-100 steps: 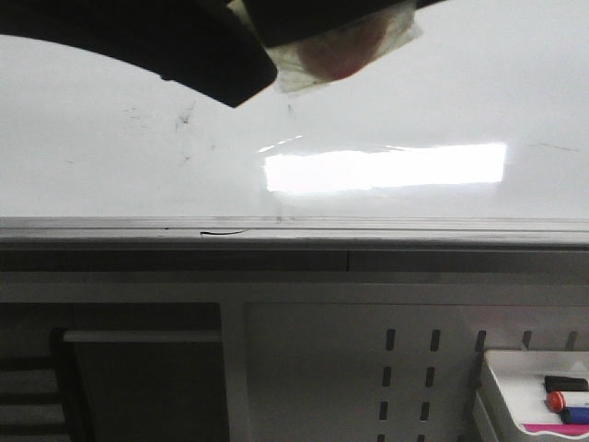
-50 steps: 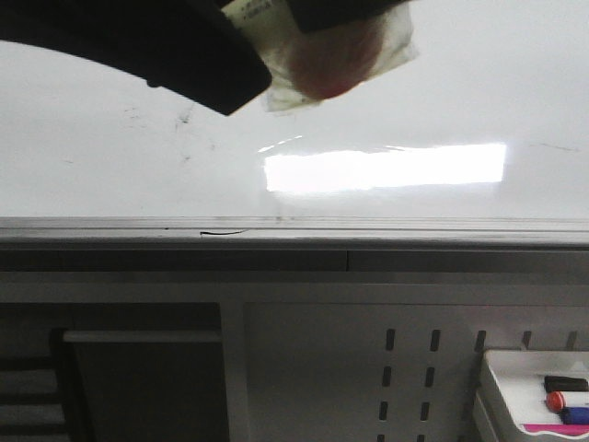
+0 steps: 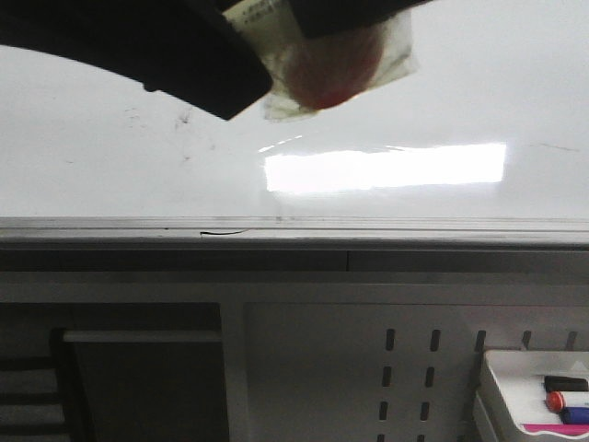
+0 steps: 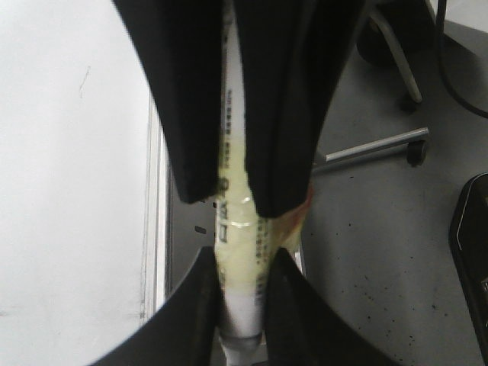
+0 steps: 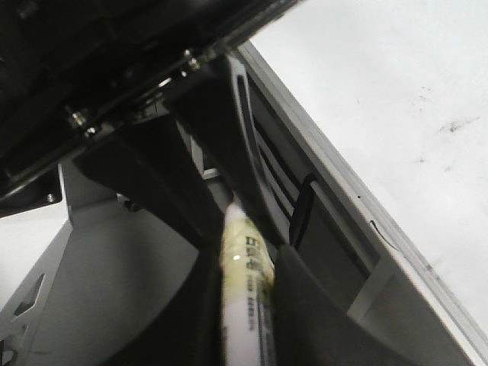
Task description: Write number 4 on whiteboard
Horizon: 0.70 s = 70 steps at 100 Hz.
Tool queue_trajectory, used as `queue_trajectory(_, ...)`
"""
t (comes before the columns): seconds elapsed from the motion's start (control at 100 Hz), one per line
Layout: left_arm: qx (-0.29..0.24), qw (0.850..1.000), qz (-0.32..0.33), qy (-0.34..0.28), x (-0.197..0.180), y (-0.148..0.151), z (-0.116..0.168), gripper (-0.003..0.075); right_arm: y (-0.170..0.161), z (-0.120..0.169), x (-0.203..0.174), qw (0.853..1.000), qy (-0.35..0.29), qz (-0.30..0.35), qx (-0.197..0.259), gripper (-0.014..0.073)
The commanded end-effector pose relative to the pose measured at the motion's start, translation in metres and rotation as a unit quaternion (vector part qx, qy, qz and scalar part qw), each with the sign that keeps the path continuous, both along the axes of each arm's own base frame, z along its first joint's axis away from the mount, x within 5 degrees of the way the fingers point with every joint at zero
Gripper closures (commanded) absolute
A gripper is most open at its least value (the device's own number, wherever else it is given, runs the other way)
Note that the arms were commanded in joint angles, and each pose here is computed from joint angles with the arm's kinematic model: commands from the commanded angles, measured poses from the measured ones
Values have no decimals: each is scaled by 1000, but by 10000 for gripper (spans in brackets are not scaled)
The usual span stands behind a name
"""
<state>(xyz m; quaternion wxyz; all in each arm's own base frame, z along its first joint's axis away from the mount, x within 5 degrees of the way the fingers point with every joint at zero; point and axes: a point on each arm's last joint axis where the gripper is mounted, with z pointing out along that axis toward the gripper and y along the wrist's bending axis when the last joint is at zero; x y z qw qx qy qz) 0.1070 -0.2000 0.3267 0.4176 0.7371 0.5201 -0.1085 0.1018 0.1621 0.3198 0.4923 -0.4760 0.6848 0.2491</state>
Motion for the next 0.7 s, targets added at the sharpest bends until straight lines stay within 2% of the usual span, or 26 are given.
queue_trajectory(0.0, -67, 998, 9, -19, 0, -3, 22, 640, 2, 18, 2, 999, -12, -12, 48, 659)
queue_trajectory(0.14, -75, 997, 11, -2, -1, -4, 22, 377, 2, 17, 2, 999, -11, -11, 46, 659)
queue_trajectory(0.21, -80, 997, 12, 0, -2, -3, 23, 302, 2, 17, 1, 999, -9, -10, 44, 659)
queue_trajectory(0.34, -103, 994, 23, 2, -6, 6, 33, 290, 1, 14, 1, 999, -7, -11, 40, 659)
queue_trajectory(0.43, -137, 989, 60, 22, -7, 20, 43, 290, 0, 9, 1, 999, -3, -13, 35, 659)
queue_trajectory(0.58, -194, 968, 149, 56, -7, 57, 54, 297, -5, 2, -1, 999, -4, -16, 35, 653)
queue_trajectory(0.69, -236, 948, 207, 54, -18, 92, 50, 360, -7, -1, -2, 999, -14, -20, 36, 648)
